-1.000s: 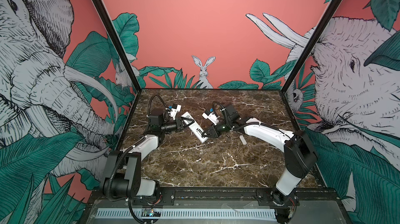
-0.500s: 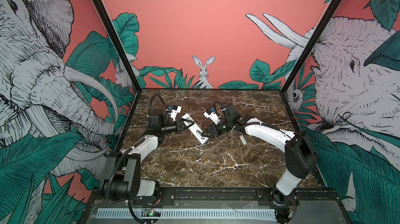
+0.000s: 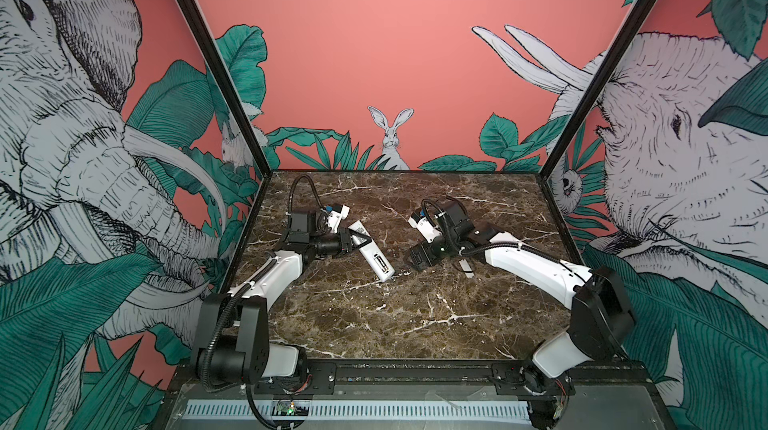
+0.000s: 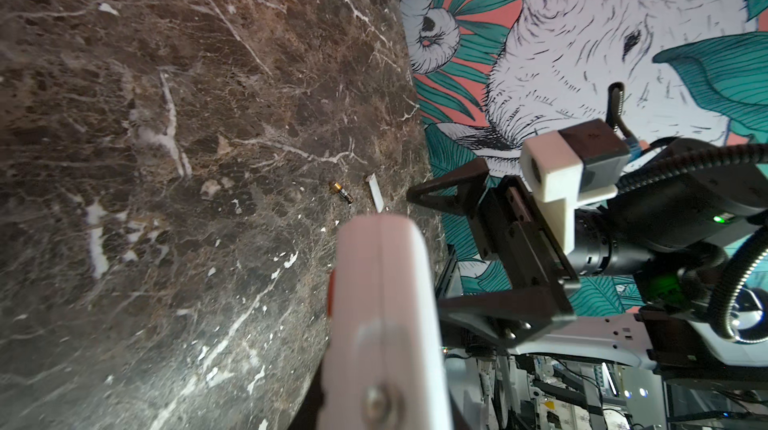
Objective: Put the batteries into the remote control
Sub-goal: 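Move the right gripper over the second AA battery on the table, then lower the right gripper and grasp the second AA battery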
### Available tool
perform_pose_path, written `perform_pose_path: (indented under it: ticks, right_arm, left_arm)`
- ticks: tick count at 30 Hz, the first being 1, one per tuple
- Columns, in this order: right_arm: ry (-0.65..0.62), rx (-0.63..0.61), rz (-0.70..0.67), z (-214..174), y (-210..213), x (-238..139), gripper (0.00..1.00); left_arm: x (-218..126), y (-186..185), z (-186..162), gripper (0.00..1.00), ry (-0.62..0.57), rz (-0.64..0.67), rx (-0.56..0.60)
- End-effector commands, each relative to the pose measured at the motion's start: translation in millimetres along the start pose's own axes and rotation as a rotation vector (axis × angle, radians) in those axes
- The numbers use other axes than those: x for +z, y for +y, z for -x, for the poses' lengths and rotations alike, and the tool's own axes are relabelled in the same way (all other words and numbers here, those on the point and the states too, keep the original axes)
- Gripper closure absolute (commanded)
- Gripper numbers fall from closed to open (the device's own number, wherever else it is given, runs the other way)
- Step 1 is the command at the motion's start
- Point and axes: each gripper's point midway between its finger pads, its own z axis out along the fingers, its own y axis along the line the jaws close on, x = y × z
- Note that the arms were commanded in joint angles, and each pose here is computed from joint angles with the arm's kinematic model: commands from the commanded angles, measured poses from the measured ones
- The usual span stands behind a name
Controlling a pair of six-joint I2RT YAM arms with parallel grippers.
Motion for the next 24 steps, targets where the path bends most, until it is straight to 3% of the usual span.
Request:
perform_pose_path:
  ticks: [1, 9, 24]
  right_arm:
    - [0.109, -0.084, -0.232, -29.2, -45.3, 3.3, 0.02]
    - [0.282, -0.092, -0.317, -64.5, -81.9, 32.5, 0.19]
    - [0.322, -0.052, -0.277, -73.2, -103.1, 57.8, 0.35]
  left_arm:
    - [-5.8, -5.6, -10.0, 1.00, 0.031, 0.028, 0.035]
    - [-5.4, -5.6, -13.9, 0.99, 0.029, 0.013, 0.035]
    - [-2.5, -3.0, -12.9, 0.99, 0.030, -0.002, 0.034]
